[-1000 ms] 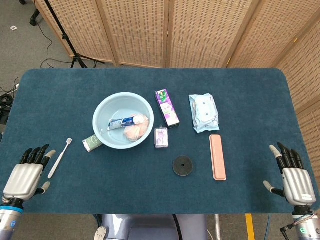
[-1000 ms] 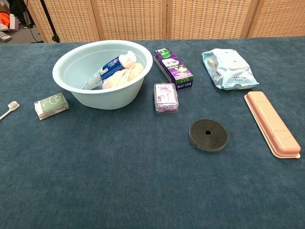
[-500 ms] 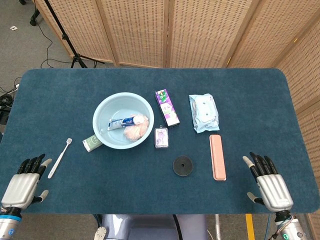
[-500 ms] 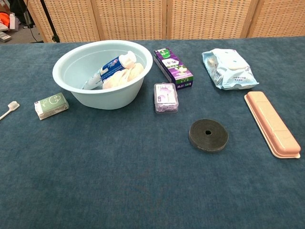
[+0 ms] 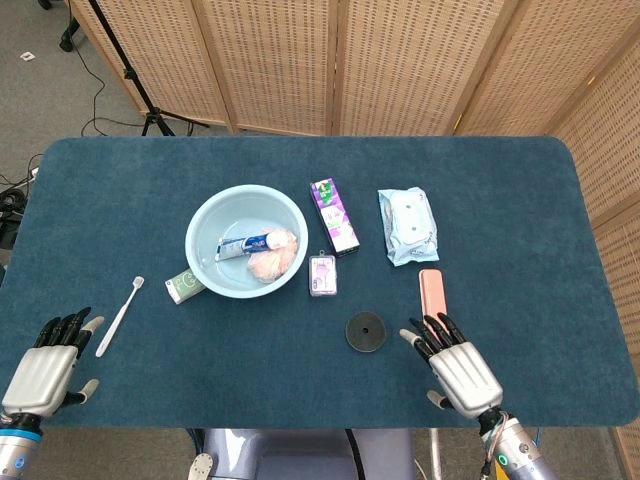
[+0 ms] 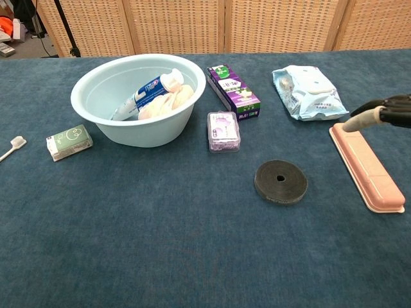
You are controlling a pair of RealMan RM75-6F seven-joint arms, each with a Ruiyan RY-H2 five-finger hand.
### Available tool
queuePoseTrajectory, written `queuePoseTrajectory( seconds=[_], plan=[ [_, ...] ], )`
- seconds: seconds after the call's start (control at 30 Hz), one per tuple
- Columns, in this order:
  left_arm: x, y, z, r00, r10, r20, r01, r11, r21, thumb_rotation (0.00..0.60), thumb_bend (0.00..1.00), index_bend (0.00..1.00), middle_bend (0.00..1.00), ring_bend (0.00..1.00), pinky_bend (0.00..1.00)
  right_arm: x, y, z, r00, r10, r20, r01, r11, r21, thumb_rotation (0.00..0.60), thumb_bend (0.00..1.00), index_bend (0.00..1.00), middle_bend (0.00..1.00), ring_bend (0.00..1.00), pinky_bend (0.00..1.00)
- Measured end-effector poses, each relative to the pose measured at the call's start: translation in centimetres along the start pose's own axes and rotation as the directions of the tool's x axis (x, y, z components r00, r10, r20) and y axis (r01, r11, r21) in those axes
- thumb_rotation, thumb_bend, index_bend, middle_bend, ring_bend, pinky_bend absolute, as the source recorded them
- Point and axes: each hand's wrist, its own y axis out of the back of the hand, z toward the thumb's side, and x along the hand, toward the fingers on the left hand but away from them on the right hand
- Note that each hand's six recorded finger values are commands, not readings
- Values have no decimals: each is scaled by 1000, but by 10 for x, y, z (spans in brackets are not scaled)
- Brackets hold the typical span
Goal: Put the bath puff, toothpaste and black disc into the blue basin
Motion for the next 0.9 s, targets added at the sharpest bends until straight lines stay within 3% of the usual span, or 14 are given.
queuePoseTrajectory(
  seconds=[0.33,0.47,0.63,0.7,0.9],
  plan=[
    [3,-4,-2,1000,-14,-3,14,1000,-12,600,263,0,0,0,0,-39,-14,22,998,57,-27,-58,998,-14,600,174,147,58,54,0],
    [4,-7,-3,1000,-26,-5,26,999,-19,600,263,0,0,0,0,-48,-20,22,996,85,-15,-85,996,-17,600,203,95,41,63,0],
    [5,-7,-1,1000,-26,2,26,999,-31,600,263,0,0,0,0,-54,-28,15,993,118,20,-117,993,-33,600,227,51,165,194,16],
    [5,-8,-1,1000,-27,3,27,999,-36,600,263,0,0,0,0,-55,-28,13,993,112,26,-111,993,-37,600,234,53,165,202,24],
    [6,-9,0,1000,-30,8,31,999,-41,600,263,0,0,0,0,-57,-17,13,1000,1,5,0,1000,-25,600,234,53,57,61,24]
  ],
)
